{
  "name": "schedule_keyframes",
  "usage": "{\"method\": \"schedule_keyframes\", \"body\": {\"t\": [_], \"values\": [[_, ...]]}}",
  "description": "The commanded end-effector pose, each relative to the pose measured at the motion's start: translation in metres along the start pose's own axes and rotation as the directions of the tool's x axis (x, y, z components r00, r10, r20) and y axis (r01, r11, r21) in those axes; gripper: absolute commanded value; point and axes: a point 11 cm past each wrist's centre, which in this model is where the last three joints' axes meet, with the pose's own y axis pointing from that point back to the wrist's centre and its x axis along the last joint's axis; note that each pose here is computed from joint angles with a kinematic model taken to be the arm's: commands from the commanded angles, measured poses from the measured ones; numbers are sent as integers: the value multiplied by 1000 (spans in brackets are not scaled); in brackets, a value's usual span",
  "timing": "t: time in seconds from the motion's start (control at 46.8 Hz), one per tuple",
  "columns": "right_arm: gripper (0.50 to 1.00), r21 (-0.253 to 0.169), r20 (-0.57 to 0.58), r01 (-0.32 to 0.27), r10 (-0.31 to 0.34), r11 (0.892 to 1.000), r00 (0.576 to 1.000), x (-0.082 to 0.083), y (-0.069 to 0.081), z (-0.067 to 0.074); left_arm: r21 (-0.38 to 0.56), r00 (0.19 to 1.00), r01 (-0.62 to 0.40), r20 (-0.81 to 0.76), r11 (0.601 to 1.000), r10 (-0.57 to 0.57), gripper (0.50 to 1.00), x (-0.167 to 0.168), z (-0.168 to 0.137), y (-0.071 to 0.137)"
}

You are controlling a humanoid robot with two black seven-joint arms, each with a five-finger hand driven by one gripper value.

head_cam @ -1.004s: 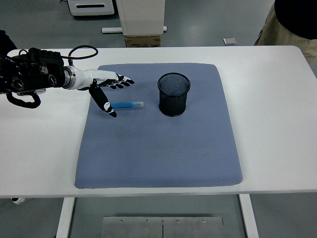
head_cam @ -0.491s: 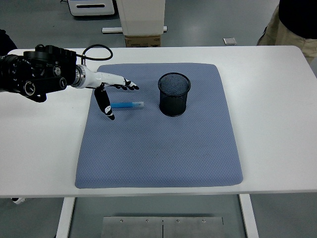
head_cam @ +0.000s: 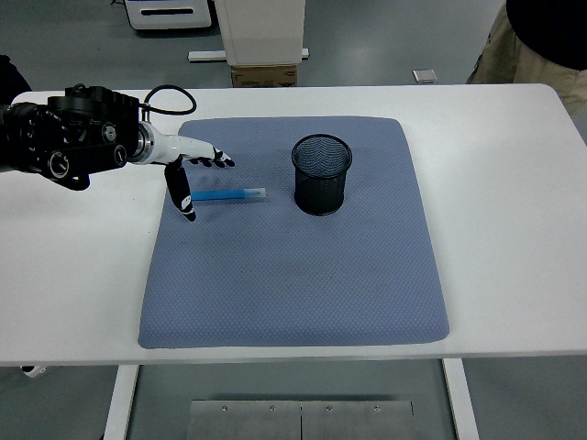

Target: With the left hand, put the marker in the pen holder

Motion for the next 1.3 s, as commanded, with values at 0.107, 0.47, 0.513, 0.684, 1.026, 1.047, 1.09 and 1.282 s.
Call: {"method": "schedule_keyframes", "body": {"t": [0.107,0.47,0.513,0.684,1.026,1.047,1.09,1.282], "values": [[1000,0,0,0,0,1000,1000,0,0,0,-19,1000,1,16,1000,-1,1000,1,12,-5],[1000,0,0,0,0,1000,1000,0,0,0,-25,999,-16,30,1000,16,1000,2,17,-7],[1000,0,0,0,0,1000,1000,0,0,0,-26,999,-14,30,1000,14,1000,1,17,-8],[1000,0,0,-1,1,1000,1000,0,0,0,-27,1000,-7,30,1000,8,1000,-1,18,-9],[1000,0,0,0,0,1000,1000,0,0,0,-29,999,-1,37,1000,2,877,-3,17,-9],[1000,0,0,0,0,1000,1000,0,0,0,-29,999,0,37,1000,1,868,-3,17,-9],[1000,0,0,0,0,1000,1000,0,0,0,-29,999,0,37,1000,1,854,-3,17,-9],[1000,0,0,0,0,1000,1000,0,0,0,-30,999,4,41,1000,-2,795,-3,19,-10]]}}
